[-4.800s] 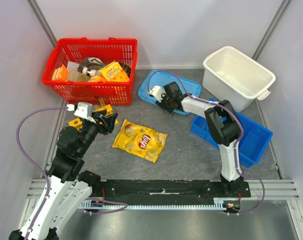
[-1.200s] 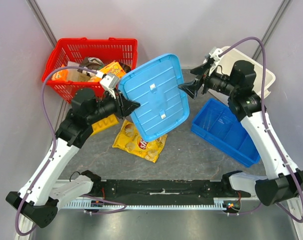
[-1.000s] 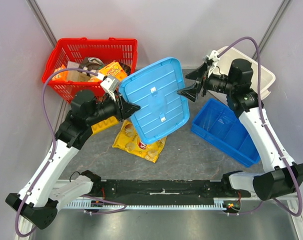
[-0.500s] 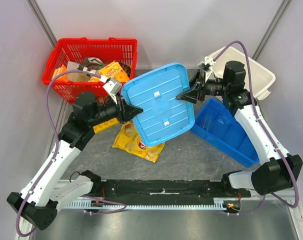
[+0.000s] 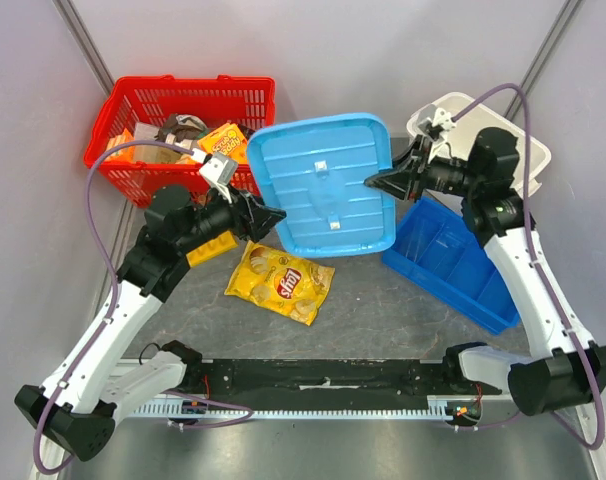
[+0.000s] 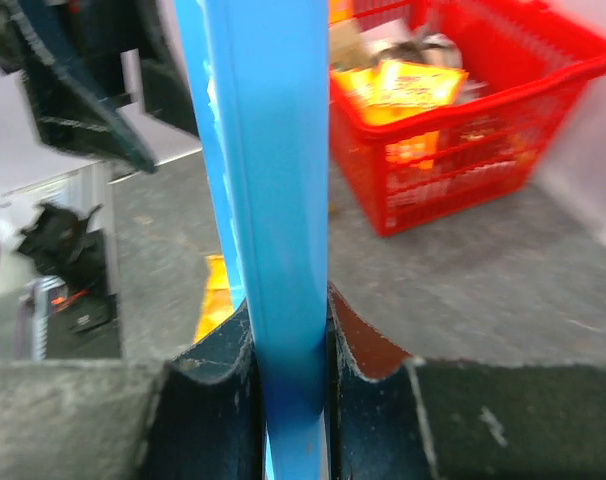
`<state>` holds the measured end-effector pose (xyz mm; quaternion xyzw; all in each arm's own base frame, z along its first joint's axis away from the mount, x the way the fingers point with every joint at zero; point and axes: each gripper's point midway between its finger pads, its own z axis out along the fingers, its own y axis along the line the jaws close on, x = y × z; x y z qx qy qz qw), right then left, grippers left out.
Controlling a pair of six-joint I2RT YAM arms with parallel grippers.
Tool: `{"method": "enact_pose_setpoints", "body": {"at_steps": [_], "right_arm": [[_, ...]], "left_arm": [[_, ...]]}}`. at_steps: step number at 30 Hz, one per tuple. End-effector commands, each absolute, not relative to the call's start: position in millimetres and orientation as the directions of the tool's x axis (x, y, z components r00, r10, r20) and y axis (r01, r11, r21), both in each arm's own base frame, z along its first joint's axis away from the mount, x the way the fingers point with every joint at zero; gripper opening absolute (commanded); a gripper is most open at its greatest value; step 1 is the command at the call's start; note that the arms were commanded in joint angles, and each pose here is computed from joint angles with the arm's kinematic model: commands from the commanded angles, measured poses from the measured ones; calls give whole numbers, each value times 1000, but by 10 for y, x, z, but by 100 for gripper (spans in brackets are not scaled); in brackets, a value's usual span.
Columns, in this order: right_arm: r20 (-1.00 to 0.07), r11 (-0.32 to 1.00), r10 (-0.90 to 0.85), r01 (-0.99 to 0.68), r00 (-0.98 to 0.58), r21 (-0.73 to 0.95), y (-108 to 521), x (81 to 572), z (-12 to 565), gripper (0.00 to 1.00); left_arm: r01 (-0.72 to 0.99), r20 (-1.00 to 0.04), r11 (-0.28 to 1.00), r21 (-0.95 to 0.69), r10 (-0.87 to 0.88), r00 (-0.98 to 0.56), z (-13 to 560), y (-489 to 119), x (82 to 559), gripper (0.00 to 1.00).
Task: Organize the chemistry lab equipment
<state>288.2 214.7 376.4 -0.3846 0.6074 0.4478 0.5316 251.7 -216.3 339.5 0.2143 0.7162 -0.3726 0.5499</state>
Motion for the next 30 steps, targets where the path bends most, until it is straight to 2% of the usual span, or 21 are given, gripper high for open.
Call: {"method": "enact_pose_setpoints", "body": {"at_steps": [1,8,12,15,19,23,30], "right_arm": [[-999,572,0,-820,45,-36,1787,3157,4338,0],[-978,876,-177,-434,111,-208,1036,3609,4784,0],[-952,939,-297,-161,66,-304,534,3858,4852,0],[-902,903,-430,-1,31,-431,259,3988,4865,0],[-805,790,-577,158,-136,-592,-49,4194,4777,0],[-652,618,-686,213,-322,-756,-220,4337,4577,0],[-442,381,-740,226,-507,-897,-327,4558,4404,0]], "left_arm": [[692,-976,689,-215,-124,-180,3690,-2030,2586,71],[705,-976,680,-201,-80,-201,3670,-2038,2540,72],[708,-977,678,-197,-76,-198,3592,-2015,2488,72],[711,-975,675,-195,-57,-214,3443,-2008,2460,71],[722,-967,655,-224,-58,-248,3273,-2032,2388,69],[726,-962,644,-241,-58,-268,3080,-2039,2338,68],[740,-960,625,-249,-58,-274,2985,-2051,2262,68]]}}
